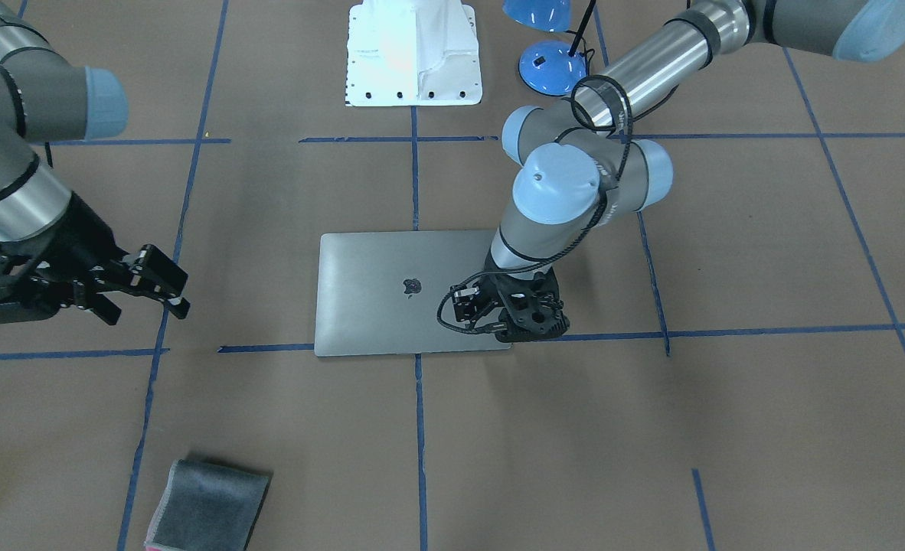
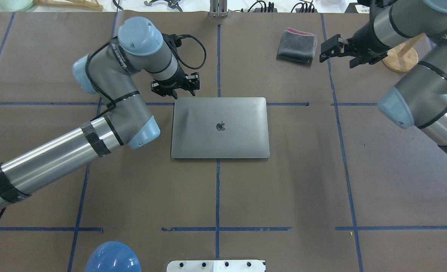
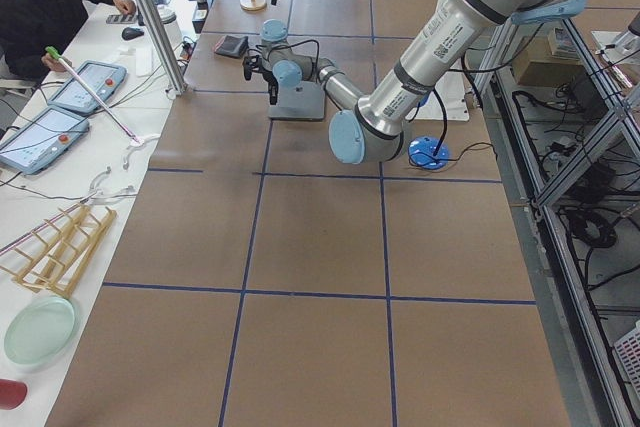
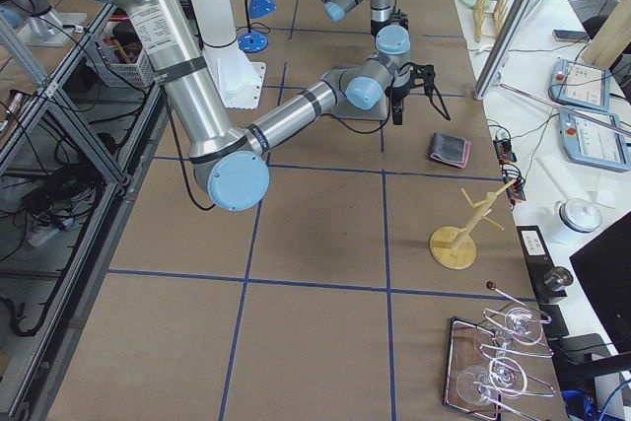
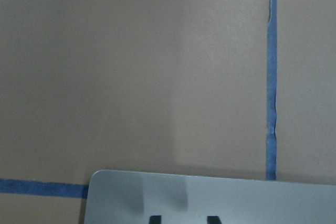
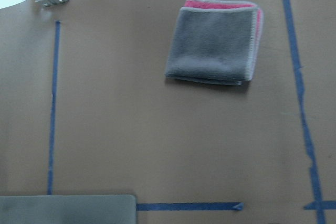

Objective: Close laptop

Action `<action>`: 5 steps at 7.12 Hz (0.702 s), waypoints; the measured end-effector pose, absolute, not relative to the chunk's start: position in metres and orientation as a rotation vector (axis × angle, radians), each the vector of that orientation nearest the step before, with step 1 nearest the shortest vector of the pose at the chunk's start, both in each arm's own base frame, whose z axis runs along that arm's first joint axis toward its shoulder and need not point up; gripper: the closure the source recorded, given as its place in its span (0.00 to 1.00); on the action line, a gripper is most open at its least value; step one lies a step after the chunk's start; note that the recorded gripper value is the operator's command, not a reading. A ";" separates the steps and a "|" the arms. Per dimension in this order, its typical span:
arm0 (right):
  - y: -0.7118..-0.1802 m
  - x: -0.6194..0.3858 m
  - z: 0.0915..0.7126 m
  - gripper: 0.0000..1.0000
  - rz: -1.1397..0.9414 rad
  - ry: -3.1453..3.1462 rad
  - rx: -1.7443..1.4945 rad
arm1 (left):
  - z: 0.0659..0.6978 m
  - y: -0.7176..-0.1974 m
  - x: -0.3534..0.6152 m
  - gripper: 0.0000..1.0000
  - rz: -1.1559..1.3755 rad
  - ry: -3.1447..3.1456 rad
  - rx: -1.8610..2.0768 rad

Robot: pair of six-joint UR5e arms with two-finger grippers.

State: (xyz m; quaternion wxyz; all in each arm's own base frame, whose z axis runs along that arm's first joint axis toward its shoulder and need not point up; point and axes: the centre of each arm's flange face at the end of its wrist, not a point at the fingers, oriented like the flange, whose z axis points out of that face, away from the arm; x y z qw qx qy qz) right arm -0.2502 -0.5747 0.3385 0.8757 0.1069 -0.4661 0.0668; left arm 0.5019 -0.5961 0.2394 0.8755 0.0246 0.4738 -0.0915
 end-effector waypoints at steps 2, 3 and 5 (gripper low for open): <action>-0.530 -0.187 0.395 0.00 0.049 -0.893 0.244 | 0.264 -0.606 0.402 0.00 -0.179 1.001 0.012; -0.500 -0.152 0.428 0.00 -0.007 -0.843 0.251 | 0.276 -0.598 0.352 0.00 -0.135 0.969 0.030; -0.456 -0.078 0.487 0.00 -0.103 -0.777 0.233 | 0.309 -0.583 0.262 0.00 -0.049 0.876 0.063</action>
